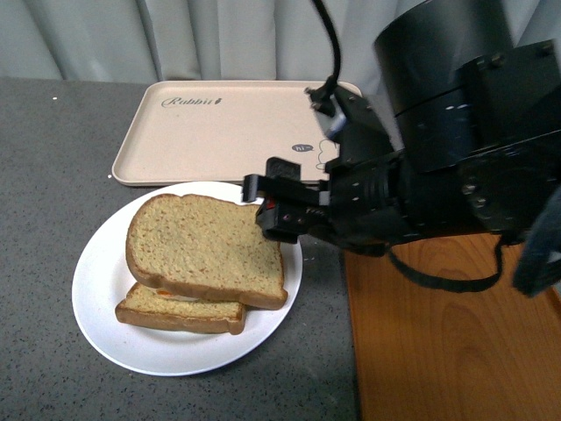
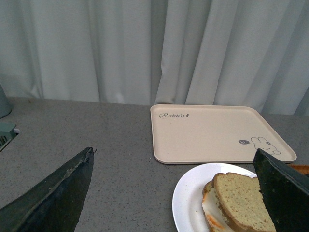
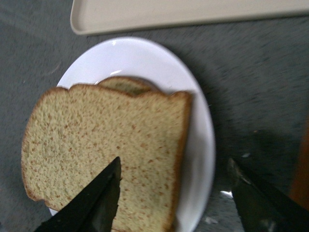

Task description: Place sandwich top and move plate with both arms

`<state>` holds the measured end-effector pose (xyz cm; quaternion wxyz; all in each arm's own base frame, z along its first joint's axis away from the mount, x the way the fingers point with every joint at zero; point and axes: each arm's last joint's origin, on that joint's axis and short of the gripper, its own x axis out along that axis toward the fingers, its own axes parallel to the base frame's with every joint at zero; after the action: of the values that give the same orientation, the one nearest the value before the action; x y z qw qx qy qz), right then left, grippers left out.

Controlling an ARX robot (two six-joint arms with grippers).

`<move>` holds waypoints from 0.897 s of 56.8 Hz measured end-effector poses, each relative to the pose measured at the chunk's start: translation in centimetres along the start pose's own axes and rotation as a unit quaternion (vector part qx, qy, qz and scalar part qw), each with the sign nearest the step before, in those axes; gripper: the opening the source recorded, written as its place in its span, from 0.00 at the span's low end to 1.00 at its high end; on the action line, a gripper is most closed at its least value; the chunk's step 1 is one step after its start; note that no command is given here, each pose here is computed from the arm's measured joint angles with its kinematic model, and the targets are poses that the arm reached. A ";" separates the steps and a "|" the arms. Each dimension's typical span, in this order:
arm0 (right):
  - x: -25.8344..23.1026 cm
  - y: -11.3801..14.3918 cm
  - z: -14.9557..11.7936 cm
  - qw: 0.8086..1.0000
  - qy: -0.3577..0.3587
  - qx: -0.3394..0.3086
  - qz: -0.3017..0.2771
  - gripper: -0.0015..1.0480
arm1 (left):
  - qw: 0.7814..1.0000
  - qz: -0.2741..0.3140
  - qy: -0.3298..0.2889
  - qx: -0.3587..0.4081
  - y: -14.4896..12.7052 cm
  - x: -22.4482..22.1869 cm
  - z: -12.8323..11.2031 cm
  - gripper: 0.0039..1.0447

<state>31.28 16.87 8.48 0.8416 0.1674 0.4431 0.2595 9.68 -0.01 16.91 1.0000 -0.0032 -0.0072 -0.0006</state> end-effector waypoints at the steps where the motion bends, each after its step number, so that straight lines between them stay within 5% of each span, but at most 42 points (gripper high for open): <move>1: -0.6 -0.1 0.2 1.000 -0.010 -0.003 -0.006 0.66 | 1.000 0.000 0.000 0.000 0.0 0.0 0.0 0.94; 6: -5.1 -1.5 0.9 0.995 -0.063 -0.020 -0.070 0.86 | 1.000 0.000 0.000 0.000 0.0 0.0 0.0 0.94; 10: -7.5 -2.3 1.0 0.988 -0.102 -0.037 -0.105 0.93 | 1.000 0.000 0.000 0.000 0.0 0.0 0.0 0.94; 13: -9.2 -3.1 0.9 0.975 -0.153 -0.062 -0.151 0.90 | 1.000 0.000 0.000 0.000 0.0 0.0 0.0 0.94; 17: -11.7 -4.1 0.6 0.914 -0.307 -0.111 -0.240 0.78 | 1.000 0.000 0.000 0.000 0.0 0.0 0.0 0.94; 23: -15.4 -4.2 -1.0 0.851 -0.434 -0.146 -0.256 0.56 | 1.000 0.000 0.000 0.000 0.0 0.0 0.0 0.94; 40: -19.1 -4.6 -4.8 0.846 -0.435 -0.165 -0.259 0.01 | 1.000 0.000 0.000 0.000 0.0 0.0 0.0 0.94; 51: -20.5 -4.7 -6.4 0.846 -0.434 -0.165 -0.261 0.01 | 1.000 0.000 0.000 0.000 0.0 0.0 0.0 0.94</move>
<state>17.59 1.37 16.07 0.9999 -0.0003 0.0100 0.0008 9.68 -0.01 16.91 1.0000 -0.0032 -0.0072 -0.0006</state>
